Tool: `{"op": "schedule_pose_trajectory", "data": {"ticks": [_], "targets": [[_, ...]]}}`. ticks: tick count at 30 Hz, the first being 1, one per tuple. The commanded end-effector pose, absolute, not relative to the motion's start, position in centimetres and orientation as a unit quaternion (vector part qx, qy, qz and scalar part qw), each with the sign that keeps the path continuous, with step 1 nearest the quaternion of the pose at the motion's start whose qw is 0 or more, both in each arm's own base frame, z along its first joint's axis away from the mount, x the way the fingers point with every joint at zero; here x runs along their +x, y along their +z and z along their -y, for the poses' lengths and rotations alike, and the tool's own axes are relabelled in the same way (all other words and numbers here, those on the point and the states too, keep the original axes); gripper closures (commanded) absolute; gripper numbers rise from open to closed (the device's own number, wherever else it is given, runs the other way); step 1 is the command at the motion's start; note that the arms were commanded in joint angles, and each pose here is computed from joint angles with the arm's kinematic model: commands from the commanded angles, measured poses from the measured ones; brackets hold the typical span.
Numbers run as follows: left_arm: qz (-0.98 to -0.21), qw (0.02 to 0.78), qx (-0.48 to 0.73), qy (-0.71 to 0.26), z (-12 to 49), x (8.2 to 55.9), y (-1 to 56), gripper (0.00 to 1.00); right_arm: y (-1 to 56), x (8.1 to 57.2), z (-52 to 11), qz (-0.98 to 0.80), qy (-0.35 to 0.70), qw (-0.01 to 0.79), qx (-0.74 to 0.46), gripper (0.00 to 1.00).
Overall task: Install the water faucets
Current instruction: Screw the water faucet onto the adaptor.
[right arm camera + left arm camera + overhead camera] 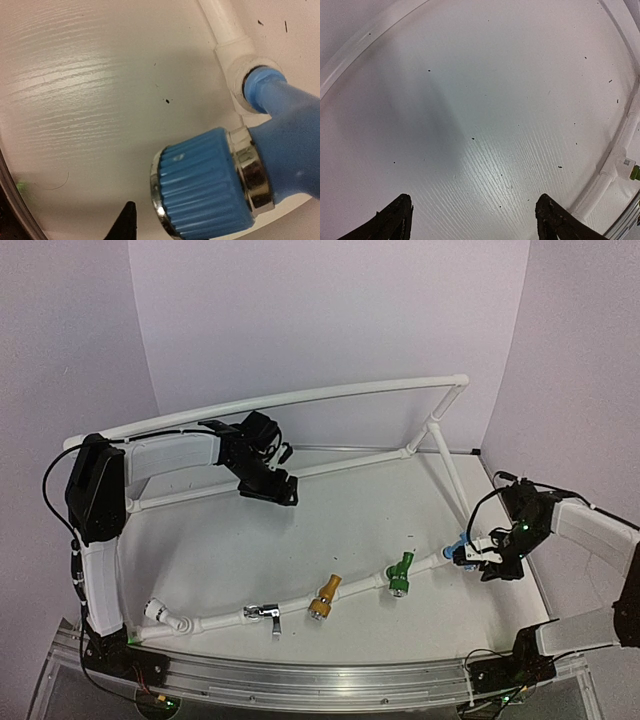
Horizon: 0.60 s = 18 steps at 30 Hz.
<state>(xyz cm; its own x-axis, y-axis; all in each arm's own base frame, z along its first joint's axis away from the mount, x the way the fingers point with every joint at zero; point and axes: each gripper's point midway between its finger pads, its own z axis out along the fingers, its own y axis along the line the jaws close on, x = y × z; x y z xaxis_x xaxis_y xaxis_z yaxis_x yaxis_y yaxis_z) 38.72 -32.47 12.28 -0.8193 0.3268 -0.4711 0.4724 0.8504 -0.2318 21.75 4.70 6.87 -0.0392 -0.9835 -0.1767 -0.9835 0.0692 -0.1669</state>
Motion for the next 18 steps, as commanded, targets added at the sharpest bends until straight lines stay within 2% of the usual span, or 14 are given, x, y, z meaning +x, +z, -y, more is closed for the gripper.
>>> {"op": "schedule_pose_trajectory", "data": {"ticks": [1, 6, 18], "targets": [[-0.931, 0.237, 0.206, -0.186, 32.7, 39.3, 14.1, 0.15, 8.7, 21.2, -6.2, -0.703, 0.026, 0.147, -0.695, 0.83], [-0.93, 0.24, 0.205, -0.187, 32.7, 39.4, 14.1, 0.15, 8.4, 20.5, -7.2, -0.693, 0.024, 0.158, -0.703, 0.85], [-0.93, 0.239, 0.206, -0.187, 32.8, 39.4, 14.1, 0.15, 10.2, 23.1, -12.7, -0.685, 0.011, 0.226, -0.693, 0.82]]}}
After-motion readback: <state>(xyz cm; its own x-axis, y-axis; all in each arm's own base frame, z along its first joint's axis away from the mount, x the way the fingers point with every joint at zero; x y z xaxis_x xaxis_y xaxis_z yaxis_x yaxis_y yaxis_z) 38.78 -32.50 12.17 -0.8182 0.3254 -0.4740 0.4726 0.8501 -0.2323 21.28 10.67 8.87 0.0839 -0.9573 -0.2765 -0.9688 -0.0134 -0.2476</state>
